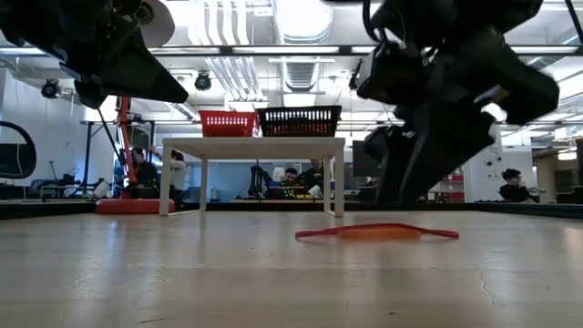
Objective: Pick & Place Office Desk Supplies
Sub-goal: Put the orange rubber band into the black bin on the shelf
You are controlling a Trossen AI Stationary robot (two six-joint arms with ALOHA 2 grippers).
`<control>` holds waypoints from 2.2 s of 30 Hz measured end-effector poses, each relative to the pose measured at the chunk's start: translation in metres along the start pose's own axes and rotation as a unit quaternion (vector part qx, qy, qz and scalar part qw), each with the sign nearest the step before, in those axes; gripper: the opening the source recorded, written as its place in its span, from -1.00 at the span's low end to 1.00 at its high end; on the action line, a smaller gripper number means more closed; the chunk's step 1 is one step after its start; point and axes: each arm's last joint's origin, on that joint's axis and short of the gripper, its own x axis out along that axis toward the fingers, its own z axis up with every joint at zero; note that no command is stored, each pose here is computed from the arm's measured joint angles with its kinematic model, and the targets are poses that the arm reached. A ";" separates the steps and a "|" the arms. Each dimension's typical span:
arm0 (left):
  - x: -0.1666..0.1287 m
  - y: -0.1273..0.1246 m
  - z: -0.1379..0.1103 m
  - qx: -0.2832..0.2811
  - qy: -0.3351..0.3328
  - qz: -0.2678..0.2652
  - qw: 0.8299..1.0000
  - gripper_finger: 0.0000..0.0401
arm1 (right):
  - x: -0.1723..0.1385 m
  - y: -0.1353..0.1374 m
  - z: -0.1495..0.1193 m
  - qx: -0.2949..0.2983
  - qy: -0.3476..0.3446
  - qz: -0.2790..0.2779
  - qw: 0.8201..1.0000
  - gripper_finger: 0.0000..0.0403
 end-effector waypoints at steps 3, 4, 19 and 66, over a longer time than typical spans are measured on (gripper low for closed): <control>0.000 0.000 0.000 0.000 0.000 0.000 1.000 -0.96 | 0.002 -0.004 0.002 0.009 -0.004 -0.045 0.999 -0.19; 0.000 0.000 0.000 0.000 0.000 0.000 1.000 -0.96 | 0.001 -0.006 0.003 0.013 -0.008 -0.066 0.998 -0.22; 0.000 0.000 0.000 0.000 0.000 0.000 1.000 -0.96 | 0.007 0.001 0.000 0.002 -0.001 -0.087 0.996 -0.56; 0.000 0.000 0.000 0.000 0.002 0.000 1.000 -0.96 | -0.034 0.056 0.051 -0.087 -0.139 -0.324 0.932 -0.96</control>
